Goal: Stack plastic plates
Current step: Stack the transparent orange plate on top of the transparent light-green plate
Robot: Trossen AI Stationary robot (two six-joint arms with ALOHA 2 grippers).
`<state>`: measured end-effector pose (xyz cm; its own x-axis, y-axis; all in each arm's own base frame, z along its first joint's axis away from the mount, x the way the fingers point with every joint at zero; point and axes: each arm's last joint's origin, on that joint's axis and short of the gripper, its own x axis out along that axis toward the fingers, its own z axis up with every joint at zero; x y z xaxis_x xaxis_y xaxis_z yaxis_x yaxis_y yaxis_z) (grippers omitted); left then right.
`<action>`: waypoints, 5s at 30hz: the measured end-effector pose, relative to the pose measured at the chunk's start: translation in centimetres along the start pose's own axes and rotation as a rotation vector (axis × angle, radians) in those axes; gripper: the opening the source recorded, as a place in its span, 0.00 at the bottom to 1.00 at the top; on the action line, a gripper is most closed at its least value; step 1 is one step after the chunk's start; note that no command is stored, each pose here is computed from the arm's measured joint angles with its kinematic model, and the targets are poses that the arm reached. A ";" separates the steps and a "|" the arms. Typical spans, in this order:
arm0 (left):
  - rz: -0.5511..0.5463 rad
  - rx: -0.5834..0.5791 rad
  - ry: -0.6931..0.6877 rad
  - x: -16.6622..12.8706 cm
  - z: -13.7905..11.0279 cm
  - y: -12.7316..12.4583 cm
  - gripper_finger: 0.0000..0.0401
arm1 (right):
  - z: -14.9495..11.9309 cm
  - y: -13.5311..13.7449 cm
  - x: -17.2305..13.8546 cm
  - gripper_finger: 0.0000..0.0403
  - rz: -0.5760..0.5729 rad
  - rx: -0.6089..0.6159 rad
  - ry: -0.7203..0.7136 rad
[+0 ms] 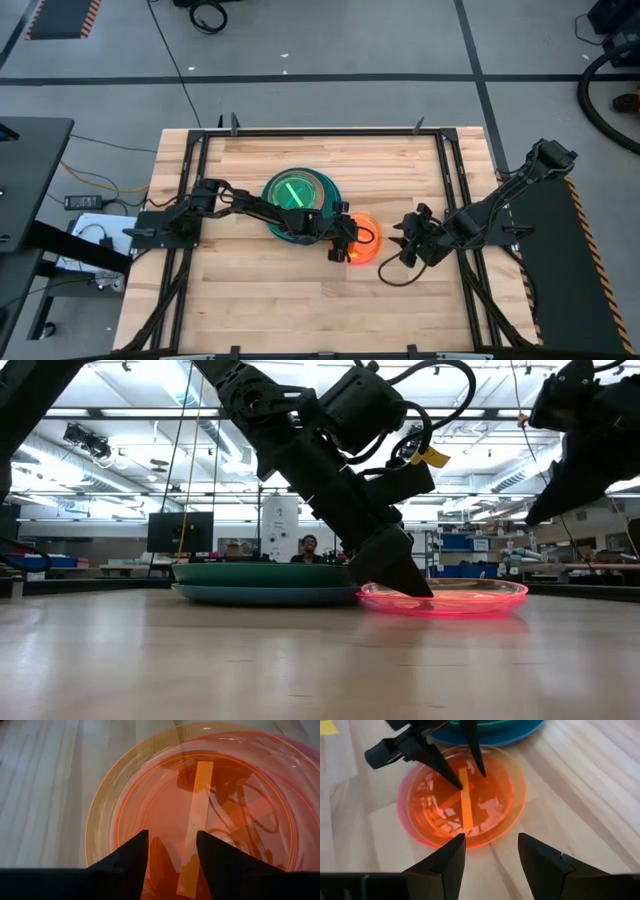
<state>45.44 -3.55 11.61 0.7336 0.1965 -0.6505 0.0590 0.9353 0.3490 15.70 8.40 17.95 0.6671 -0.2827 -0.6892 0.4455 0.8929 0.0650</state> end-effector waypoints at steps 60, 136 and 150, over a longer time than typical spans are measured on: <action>0.002 0.015 0.010 0.1 -0.2 0.3 0.44 | -0.4 -6.5 9.3 0.42 0.167 0.302 0.001; -0.054 -0.492 0.136 -7.0 1.8 5.6 0.47 | 2.8 -4.5 7.1 0.06 0.068 -0.171 -0.140; -0.041 -0.466 0.064 -7.1 2.8 6.8 0.46 | 3.5 -4.3 7.0 0.06 0.101 -0.096 -0.197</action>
<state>42.53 0.61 20.50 0.6932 0.1607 -0.7026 -0.2341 0.9722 -0.0086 20.52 1.36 15.35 0.8134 -0.2447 -0.5277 0.3180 0.9467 0.0511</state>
